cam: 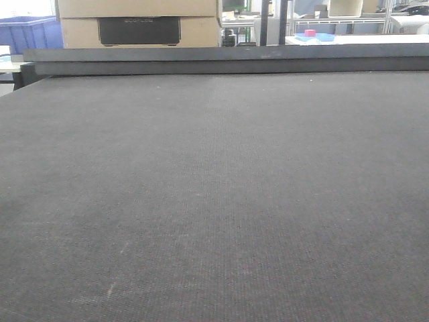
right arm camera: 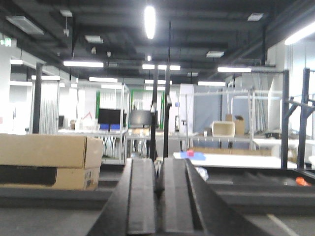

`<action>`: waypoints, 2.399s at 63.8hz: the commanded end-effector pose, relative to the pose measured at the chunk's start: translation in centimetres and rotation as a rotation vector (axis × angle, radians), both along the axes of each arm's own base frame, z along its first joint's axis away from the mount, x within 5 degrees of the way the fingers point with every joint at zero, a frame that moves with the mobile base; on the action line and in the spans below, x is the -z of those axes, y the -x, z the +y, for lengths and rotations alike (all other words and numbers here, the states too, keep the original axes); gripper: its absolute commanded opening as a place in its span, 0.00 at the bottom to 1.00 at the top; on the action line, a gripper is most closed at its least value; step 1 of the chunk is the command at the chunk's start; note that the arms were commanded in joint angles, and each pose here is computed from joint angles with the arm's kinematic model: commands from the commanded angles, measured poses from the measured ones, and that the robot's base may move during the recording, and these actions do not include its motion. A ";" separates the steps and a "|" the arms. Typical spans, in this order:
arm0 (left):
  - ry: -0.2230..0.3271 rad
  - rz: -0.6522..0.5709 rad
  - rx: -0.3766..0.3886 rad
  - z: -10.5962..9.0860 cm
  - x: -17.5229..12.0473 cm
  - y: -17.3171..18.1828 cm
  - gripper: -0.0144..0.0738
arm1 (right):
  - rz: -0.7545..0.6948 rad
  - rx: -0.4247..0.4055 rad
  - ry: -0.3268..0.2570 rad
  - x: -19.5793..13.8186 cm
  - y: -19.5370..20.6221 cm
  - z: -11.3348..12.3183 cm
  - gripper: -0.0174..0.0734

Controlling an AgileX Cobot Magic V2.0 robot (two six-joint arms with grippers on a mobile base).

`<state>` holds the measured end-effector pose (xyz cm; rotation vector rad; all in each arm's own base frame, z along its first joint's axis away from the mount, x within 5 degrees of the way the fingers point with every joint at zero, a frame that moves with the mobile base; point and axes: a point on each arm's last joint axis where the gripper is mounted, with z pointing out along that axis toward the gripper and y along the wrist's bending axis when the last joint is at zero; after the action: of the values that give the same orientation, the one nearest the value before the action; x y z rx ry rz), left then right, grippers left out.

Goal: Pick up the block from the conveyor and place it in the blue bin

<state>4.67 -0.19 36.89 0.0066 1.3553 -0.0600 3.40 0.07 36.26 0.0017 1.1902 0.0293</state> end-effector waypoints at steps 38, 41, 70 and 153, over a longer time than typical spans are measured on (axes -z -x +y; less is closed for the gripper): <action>0.161 0.834 0.100 -1.8 0.3 -14.1 0.04 | 0.997 -0.076 0.034 1.8 -10.3 0.8 0.01; 0.161 0.869 0.099 -1.8 0.9 -14.6 0.04 | 1.055 -0.080 0.035 2.4 -10.7 0.8 0.01; 0.076 1.127 0.049 -1.4 6.7 -14.9 0.04 | 1.255 -0.207 -0.130 4.9 -13.4 2.2 0.01; 0.059 1.342 -0.055 -0.5 7.0 -13.3 0.04 | 1.790 -0.052 -0.055 11.5 -22.0 4.2 0.66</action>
<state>17.92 -0.66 29.66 -0.1312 2.6956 -0.0438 24.60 4.13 25.41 0.0581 2.9783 0.1276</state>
